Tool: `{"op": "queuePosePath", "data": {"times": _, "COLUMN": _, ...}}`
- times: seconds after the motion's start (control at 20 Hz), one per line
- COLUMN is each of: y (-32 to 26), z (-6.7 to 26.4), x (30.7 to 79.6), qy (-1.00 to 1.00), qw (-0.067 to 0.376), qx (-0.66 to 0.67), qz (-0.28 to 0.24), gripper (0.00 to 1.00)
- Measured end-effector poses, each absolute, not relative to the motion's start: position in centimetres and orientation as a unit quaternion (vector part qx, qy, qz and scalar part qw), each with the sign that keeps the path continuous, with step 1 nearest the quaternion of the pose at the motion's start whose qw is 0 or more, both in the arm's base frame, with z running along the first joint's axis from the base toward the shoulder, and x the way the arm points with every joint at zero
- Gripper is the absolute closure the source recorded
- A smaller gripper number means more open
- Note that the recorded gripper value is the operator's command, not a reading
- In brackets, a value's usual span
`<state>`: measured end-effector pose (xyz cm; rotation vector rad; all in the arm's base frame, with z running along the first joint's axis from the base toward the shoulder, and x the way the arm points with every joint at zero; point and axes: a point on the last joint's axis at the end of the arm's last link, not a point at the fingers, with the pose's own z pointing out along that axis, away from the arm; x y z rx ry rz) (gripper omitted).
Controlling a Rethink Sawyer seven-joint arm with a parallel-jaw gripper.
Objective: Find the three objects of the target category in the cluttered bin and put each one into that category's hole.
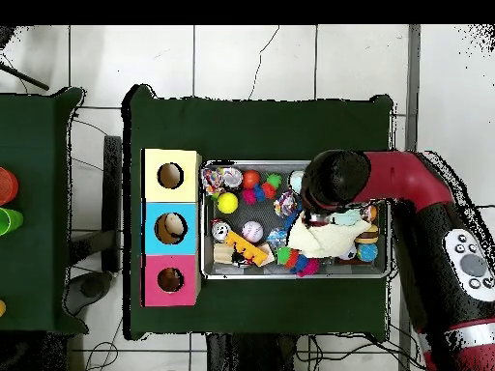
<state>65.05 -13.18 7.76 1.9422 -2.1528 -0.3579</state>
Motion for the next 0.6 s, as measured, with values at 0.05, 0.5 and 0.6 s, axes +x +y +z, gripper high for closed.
{"op": "queuePosePath", "data": {"times": 0.05, "y": -11.8, "z": 7.1, "x": 65.1, "qy": -0.732, "qw": 0.096, "qx": 0.664, "qz": -0.117, "gripper": 0.0}}
{"op": "queuePosePath", "data": {"times": 0.5, "y": -2.0, "z": 2.3, "x": 64.5, "qy": -0.758, "qw": 0.008, "qx": 0.644, "qz": -0.103, "gripper": 0.0}}
{"op": "queuePosePath", "data": {"times": 0.6, "y": -0.7, "z": 1.6, "x": 64.2, "qy": -0.766, "qw": -0.004, "qx": 0.634, "qz": -0.107, "gripper": 0.0}}
